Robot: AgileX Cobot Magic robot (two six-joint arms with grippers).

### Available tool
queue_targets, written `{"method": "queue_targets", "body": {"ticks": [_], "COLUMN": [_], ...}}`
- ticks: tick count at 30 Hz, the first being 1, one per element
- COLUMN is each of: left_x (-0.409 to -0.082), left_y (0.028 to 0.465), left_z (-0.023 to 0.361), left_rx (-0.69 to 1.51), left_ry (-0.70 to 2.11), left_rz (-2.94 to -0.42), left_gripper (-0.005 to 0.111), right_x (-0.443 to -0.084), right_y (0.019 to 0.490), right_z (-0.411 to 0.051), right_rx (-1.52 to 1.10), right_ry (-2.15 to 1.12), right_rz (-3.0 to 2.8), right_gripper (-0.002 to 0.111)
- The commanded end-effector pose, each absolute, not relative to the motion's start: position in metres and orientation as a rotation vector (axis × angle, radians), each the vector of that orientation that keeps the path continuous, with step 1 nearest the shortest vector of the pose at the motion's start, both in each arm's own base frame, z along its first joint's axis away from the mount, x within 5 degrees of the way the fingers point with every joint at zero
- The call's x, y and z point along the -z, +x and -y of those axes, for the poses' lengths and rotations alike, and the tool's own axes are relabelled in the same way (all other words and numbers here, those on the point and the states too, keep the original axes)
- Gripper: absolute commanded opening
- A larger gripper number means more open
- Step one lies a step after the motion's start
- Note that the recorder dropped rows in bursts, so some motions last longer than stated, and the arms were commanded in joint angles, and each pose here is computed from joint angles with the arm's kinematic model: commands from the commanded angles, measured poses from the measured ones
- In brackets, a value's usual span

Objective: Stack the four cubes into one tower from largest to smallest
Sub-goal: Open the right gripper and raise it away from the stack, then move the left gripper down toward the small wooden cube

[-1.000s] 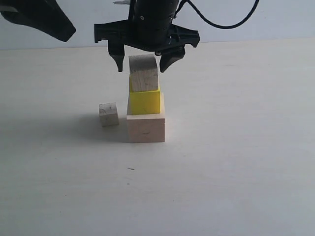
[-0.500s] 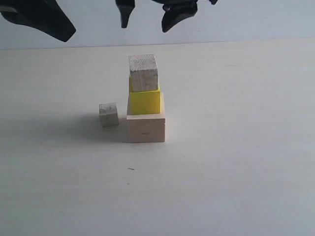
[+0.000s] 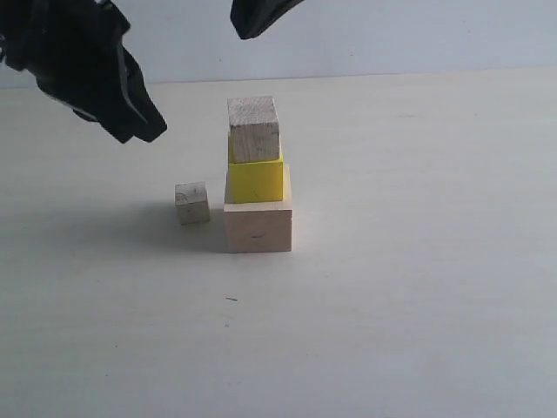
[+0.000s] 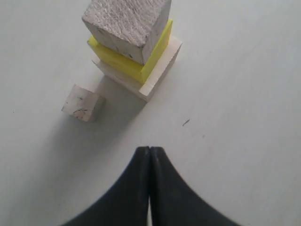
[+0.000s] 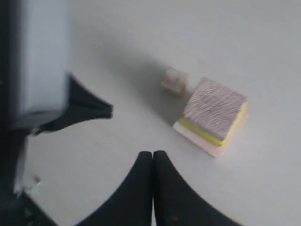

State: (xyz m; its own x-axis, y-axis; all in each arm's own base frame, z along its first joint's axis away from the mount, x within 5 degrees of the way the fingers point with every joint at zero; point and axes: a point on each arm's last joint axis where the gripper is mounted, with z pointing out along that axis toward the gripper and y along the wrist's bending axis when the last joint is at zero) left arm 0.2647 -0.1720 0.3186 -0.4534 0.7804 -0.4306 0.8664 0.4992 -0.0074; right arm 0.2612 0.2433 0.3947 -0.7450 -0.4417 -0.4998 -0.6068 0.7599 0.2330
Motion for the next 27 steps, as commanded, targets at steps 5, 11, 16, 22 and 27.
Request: {"method": "queue_targets", "body": {"ticks": [5, 11, 16, 22, 27], "left_x": [-0.292, -0.279, -0.252, -0.227, -0.212], "left_y": [0.286, 0.307, 0.32, 0.332, 0.339], "left_z": [0.169, 0.169, 0.162, 0.166, 0.164], "left_rx": [0.101, 0.044, 0.06, 0.063, 0.059], "left_ry": [1.628, 1.648, 1.702, 1.727, 1.783], "left_rz": [-2.262, -2.161, -2.238, -2.249, -2.24], "left_gripper": [0.0, 0.0, 0.015, 0.058, 0.069], "right_x": [-0.399, -0.402, -0.403, -0.407, -0.408], "right_y": [0.22, 0.195, 0.178, 0.169, 0.169], "right_z": [-0.204, -0.174, -0.159, -0.15, -0.148], "right_rx": [-0.441, -0.335, -0.337, -0.336, -0.314], "right_ry": [-0.941, -0.94, -0.935, -0.929, -0.926], "right_rz": [-2.48, -2.447, -2.433, -2.412, -2.402], "right_gripper": [0.0, 0.0, 0.0, 0.0, 0.0]}}
